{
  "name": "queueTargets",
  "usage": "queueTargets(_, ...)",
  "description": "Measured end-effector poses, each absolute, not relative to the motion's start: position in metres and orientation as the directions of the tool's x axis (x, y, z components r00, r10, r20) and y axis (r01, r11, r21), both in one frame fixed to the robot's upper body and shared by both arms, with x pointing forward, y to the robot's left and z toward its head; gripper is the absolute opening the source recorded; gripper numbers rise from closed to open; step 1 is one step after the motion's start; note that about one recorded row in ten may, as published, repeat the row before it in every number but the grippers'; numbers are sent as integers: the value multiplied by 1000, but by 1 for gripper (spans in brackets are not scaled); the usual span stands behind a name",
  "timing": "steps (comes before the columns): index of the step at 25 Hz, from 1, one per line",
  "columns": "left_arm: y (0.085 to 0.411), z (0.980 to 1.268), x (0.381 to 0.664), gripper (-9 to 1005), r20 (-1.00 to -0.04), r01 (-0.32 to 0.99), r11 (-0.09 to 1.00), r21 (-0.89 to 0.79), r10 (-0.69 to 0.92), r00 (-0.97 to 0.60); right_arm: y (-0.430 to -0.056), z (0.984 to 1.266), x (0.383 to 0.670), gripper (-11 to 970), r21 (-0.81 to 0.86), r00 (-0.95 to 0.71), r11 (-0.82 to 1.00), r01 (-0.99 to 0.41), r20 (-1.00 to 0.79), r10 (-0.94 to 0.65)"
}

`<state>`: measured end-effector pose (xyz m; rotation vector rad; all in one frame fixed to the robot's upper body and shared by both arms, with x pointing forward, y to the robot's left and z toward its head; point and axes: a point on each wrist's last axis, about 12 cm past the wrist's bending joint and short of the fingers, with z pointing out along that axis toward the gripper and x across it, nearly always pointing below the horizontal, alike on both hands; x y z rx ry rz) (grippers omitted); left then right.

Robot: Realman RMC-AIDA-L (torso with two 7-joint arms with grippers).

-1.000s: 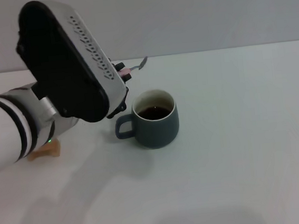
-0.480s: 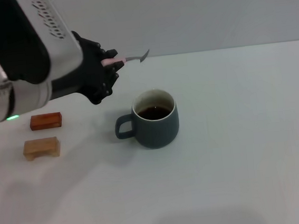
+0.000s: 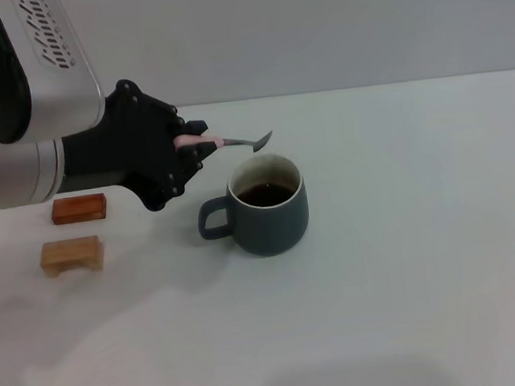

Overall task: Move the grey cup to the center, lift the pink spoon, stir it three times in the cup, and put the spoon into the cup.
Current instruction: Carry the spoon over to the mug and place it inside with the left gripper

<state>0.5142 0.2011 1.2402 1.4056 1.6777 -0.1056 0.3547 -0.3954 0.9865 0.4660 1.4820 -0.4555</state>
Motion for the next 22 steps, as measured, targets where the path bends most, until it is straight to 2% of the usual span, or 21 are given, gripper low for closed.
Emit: queueTargets(22,196,1208,543,144,-618,860,315,401,786,0,-395,987,351,-2,15,41,833,554,-999,-10)
